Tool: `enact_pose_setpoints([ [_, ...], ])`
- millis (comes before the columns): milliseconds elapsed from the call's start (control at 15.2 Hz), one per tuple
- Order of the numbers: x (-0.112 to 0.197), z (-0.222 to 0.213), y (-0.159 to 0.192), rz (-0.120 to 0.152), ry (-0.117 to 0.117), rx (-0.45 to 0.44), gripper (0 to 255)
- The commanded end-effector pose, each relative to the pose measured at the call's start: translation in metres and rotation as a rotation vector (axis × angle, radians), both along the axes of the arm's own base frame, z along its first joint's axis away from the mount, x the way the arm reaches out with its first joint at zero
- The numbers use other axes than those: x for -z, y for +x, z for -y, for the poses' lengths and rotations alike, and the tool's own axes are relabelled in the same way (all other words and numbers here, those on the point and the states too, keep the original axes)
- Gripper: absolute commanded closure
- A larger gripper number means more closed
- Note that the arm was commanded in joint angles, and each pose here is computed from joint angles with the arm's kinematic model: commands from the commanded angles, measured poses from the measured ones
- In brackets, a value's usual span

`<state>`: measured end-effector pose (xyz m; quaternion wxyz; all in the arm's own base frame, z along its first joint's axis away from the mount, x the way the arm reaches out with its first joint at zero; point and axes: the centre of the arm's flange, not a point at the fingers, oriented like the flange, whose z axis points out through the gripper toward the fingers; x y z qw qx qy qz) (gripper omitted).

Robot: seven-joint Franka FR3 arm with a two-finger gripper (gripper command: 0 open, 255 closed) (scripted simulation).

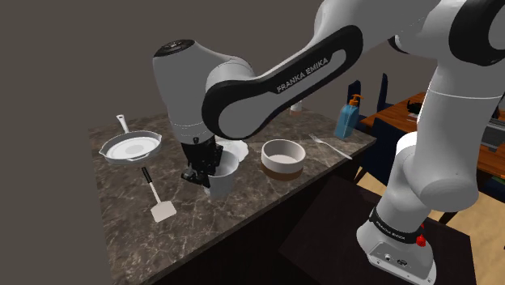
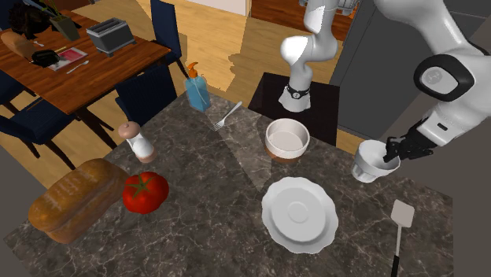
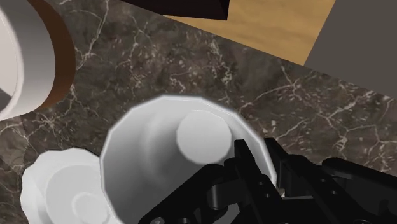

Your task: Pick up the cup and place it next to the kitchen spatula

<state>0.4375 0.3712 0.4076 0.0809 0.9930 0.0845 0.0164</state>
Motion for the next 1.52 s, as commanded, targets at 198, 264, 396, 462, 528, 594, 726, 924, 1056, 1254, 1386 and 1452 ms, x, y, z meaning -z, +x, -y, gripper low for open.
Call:
enact_pose_setpoints([
  [198, 0.027, 0.001, 0.000, 0.001, 0.001, 0.000, 255],
  [264, 0.032, 0.001, 0.000, 0.001, 0.001, 0.000, 255],
  [396, 0.039, 0.001, 0.000, 0.001, 0.001, 0.000, 255],
  [462, 0.039, 0.001, 0.000, 0.001, 0.001, 0.000, 255],
  [528, 0.039, 0.001, 0.000, 0.001, 0.001, 0.000, 255],
  [594, 0.039, 0.001, 0.000, 0.001, 0.001, 0.000, 255],
  [726, 0.039, 0.001, 0.000, 0.001, 0.001, 0.000, 255],
  [924, 0.039, 0.001, 0.000, 0.001, 0.001, 0.000, 0],
  [1056, 0.039, 0.001, 0.000, 0.001, 0.001, 0.000, 0],
  [1254, 0.039, 0.001, 0.000, 0.001, 0.001, 0.000, 0],
  [1386, 0.013, -0.004, -0.001, 0.001, 0.001, 0.000, 0],
  [1452, 0.000, -0.006, -0.001, 0.001, 0.001, 0.000, 0],
])
